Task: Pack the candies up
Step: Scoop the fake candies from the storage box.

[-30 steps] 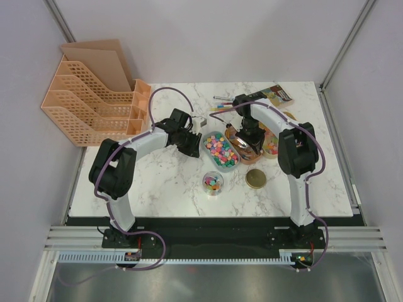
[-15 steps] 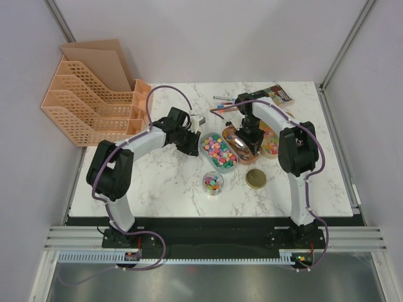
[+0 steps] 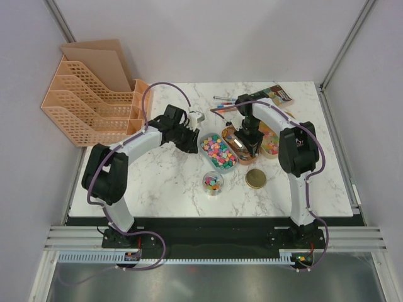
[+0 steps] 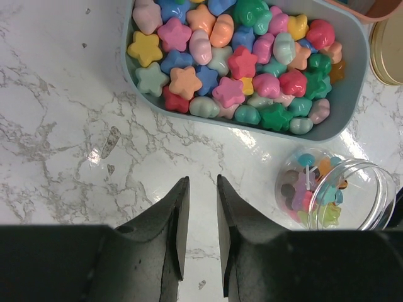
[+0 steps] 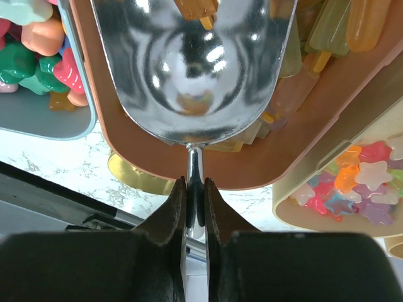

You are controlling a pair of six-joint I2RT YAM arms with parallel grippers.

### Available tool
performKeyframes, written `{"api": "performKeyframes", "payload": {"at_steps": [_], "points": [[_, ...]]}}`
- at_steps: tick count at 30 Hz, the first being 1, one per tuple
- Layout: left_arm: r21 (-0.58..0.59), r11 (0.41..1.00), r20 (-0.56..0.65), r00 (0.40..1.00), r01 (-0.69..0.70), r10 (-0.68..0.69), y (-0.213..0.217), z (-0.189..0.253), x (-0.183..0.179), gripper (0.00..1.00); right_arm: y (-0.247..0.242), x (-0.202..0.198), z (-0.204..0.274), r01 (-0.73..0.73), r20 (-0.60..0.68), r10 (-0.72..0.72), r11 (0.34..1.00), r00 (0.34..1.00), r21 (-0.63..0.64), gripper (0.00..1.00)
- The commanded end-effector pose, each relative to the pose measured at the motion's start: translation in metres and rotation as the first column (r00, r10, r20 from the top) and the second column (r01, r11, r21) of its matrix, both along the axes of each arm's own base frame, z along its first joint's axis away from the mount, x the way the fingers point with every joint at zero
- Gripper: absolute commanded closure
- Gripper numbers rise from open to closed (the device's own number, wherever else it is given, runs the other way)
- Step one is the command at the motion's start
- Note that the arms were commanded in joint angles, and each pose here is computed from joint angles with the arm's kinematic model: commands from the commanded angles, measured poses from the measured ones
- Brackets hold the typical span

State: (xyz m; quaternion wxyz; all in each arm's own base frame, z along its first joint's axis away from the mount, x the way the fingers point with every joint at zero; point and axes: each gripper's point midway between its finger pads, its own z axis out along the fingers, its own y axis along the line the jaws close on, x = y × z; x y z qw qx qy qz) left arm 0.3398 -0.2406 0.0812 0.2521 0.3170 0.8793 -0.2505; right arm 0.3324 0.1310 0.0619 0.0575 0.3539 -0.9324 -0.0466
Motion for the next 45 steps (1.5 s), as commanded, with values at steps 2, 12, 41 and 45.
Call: {"api": "performKeyframes", "payload": {"at_steps": [2,12,41,45], "points": [[-0.04,0.998,0.074,0.996,0.056,-0.053,-0.005,0.028,0.002,0.69,0.009,-0.003,0.008,0.058,0.044,-0.058,0.998,0.997,0.006,1.0],[-0.022,0.998,0.098,0.994,0.052,-0.049,-0.001,0.033,0.004,0.68,0.021,-0.01,0.013,0.136,0.074,-0.136,0.991,0.988,0.008,1.0],[0.031,0.997,0.134,0.988,0.069,-0.073,0.01,0.03,0.001,0.68,0.049,-0.003,0.01,0.143,0.207,-0.169,0.981,0.964,0.133,1.0],[0.035,0.997,0.131,0.988,0.074,-0.078,0.01,0.029,0.0,0.68,0.041,-0.018,-0.004,0.154,0.182,-0.173,0.981,0.968,0.114,1.0]]}}
